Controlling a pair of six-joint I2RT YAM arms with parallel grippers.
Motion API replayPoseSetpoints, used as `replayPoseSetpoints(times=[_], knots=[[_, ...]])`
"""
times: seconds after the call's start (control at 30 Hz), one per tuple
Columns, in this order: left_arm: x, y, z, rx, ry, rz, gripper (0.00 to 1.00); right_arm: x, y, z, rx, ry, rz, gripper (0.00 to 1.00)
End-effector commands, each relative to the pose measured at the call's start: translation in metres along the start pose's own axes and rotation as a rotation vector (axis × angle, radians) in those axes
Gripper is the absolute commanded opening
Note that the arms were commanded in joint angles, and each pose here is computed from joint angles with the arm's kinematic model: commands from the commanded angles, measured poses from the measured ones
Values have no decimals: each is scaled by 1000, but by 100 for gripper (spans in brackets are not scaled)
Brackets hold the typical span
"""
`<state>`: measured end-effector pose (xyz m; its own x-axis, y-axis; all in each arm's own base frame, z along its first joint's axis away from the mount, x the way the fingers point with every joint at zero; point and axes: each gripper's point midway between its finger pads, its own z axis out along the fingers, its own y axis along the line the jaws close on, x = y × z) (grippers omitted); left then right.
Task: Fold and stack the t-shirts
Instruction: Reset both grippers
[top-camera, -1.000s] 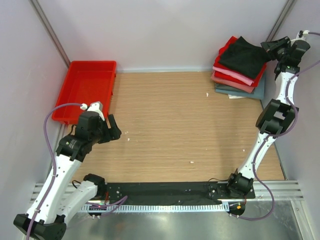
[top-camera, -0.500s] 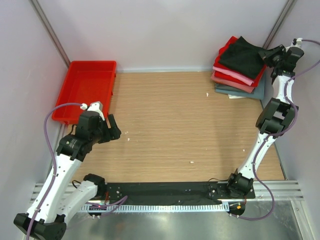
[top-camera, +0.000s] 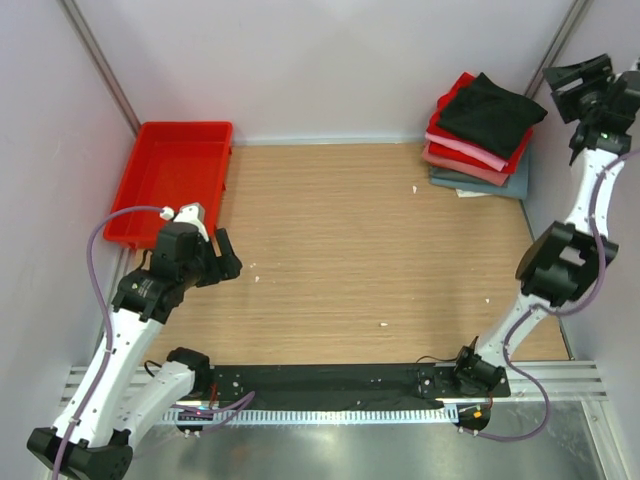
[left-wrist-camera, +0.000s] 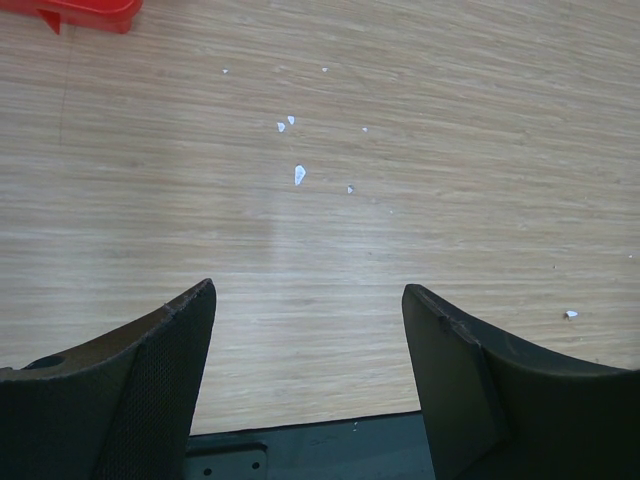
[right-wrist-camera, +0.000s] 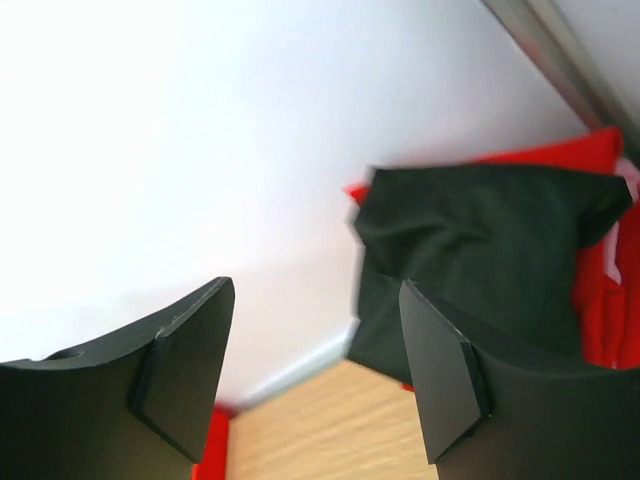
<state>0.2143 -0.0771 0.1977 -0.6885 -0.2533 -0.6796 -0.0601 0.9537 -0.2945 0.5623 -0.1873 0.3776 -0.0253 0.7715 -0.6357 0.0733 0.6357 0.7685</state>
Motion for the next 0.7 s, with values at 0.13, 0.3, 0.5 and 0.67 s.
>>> replayPoseSetpoints(times=[0.13,0.3,0.5,0.67], knots=[[-11,-3,-3,17,-55,-7,77,29,130,-125,-145,-125,-190,76],[-11,-3,-3,17,-55,-7,77,105,100,-180,-55,-45,-241,77],[-9,-3,2,9,-36,-5,77,155,61,-232,10,35,-263,81],[-22,7,10,-73,-68,-4,79,184,34,-262,79,70,-270,82]])
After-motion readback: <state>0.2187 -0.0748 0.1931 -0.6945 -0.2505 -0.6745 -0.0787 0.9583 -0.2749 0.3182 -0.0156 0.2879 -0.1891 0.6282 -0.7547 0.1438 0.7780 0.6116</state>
